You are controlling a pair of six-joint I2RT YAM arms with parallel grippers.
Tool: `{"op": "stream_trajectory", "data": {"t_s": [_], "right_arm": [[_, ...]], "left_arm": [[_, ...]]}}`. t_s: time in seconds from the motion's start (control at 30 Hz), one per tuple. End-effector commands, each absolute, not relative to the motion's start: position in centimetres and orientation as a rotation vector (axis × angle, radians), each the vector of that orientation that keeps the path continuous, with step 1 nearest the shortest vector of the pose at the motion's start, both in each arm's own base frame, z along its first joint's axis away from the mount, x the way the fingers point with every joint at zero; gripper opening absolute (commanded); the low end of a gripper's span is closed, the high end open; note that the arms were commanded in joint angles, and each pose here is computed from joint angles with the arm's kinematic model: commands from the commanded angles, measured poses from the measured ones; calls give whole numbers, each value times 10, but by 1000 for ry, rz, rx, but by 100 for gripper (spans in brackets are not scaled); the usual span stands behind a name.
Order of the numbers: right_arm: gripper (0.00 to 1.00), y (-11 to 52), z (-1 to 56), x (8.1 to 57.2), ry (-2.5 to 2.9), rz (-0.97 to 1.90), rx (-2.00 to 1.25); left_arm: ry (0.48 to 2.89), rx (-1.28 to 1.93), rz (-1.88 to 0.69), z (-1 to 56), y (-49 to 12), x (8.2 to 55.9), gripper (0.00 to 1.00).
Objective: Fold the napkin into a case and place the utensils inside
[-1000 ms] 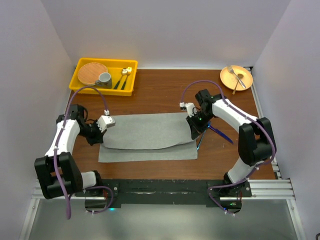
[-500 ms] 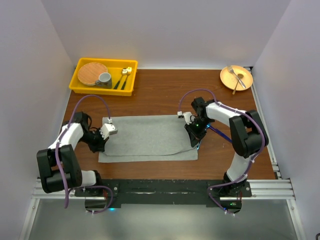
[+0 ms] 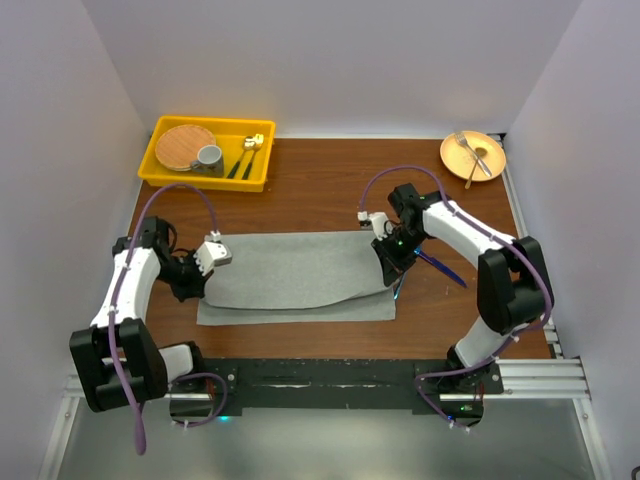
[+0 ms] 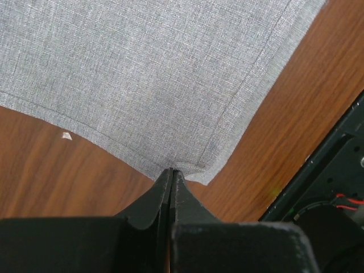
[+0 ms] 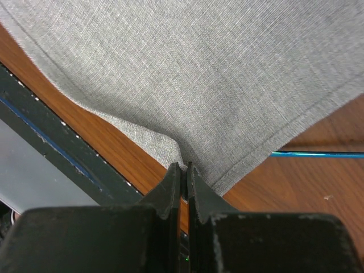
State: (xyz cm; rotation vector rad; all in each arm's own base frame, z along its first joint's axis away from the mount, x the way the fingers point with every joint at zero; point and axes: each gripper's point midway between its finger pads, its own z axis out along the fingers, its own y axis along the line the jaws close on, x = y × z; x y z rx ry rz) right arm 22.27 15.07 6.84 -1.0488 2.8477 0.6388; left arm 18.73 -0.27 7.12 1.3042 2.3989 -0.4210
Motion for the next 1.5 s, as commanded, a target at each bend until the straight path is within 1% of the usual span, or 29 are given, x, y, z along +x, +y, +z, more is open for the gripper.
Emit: {"op": "stream_trajectory", "data": {"t_s": [0.0,0.13,0.27,0.47,0.63,0.8,0.93,1.07,1.27,1.47], "right_arm": [[0,154,72,219,2858,667,-1079],[0,157,56,211,2900,670,-1140],[0,159,34,205,2955,651,-1186],[0,162,25,216,2953,610,-1182],[0,161,26,215,2945,605,-1195],[0,159,45,215,2910,588,-1211],[0,155,56,209,2891,581,-1220],[0,159,66,210,2873,611,-1214],[0,169,55,204,2898,648,-1238],[0,171,35,201,2933,610,-1276]], "left_arm": [[2420,1366,-432,67,1,172,0],[2454,1397,-436,52,4,162,0],[2480,1377,-444,39,6,163,0],[2507,1339,-474,27,4,163,0],[2503,1332,-468,27,4,166,0],[2464,1326,-461,51,2,175,0],[2434,1357,-437,67,0,165,0],[2426,1380,-409,71,1,158,0],[2439,1362,-419,59,2,164,0],[2464,1382,-431,46,5,164,0]]}}
